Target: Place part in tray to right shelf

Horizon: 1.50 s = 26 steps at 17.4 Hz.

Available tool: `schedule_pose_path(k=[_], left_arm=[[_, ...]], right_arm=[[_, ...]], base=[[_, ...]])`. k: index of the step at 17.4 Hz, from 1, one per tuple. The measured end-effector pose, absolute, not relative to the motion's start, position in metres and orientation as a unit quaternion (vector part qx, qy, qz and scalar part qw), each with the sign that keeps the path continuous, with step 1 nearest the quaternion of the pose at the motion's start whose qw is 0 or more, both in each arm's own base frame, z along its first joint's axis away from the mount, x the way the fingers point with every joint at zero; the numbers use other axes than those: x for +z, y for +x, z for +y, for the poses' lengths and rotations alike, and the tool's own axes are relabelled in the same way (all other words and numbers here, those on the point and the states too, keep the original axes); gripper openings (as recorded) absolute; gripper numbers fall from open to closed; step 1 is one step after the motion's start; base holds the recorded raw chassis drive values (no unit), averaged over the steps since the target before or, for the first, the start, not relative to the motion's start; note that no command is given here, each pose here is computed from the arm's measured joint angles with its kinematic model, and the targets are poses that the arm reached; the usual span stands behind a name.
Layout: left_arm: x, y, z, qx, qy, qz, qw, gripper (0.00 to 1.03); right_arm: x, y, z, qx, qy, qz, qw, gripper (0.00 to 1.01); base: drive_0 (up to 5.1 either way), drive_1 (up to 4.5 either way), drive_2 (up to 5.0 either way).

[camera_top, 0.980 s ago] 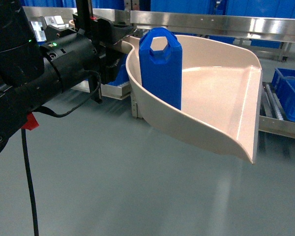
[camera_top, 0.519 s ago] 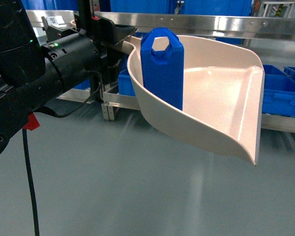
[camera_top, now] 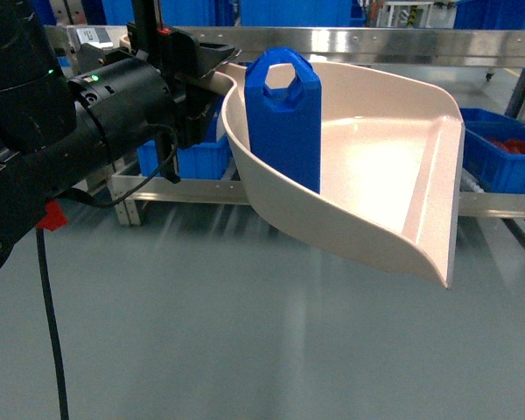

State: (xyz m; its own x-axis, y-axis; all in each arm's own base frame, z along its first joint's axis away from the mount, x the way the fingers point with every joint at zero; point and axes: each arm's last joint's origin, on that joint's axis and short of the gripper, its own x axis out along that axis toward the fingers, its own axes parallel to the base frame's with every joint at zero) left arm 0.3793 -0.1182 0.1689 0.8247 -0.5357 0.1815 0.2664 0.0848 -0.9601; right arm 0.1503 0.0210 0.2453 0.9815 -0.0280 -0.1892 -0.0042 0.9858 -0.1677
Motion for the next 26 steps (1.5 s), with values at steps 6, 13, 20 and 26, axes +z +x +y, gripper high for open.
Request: schedule_pose_path(k=[6,13,20,26], left_arm=[[0.169,0.3797,-0.1173,-0.275,-0.618,0.108,0.729,0.15],[0.169,0.3796,-0.1176,-0.274,-0.618,0.108,0.729,0.15],[0.169,0.3795,-0.1177,-0.275,-0.618,0.108,0.729,0.15],[0.169,0.3796,-0.1177,-0.275,-0.618,0.109,0.729,0.15]], right_arm=[[0.2454,0.1503,0.0208,-0.007,-0.084,0.096,0.992,0.98],[0.2454,0.1503,0.0209,-0.007,-0.084,0.096,0.992,0.98],[0.2453,0.1503,0.0209,-0.007,-0.084,0.096,0.992,0.98],[0.2454,0.1503,0.0209,-0.006,-0.084,0.095,0.992,0.98]], base=[[-0.4,-0.37,-0.4],[0.0,0.0,0.0],[0.0,0.0,0.0],[0.0,0.0,0.0]])
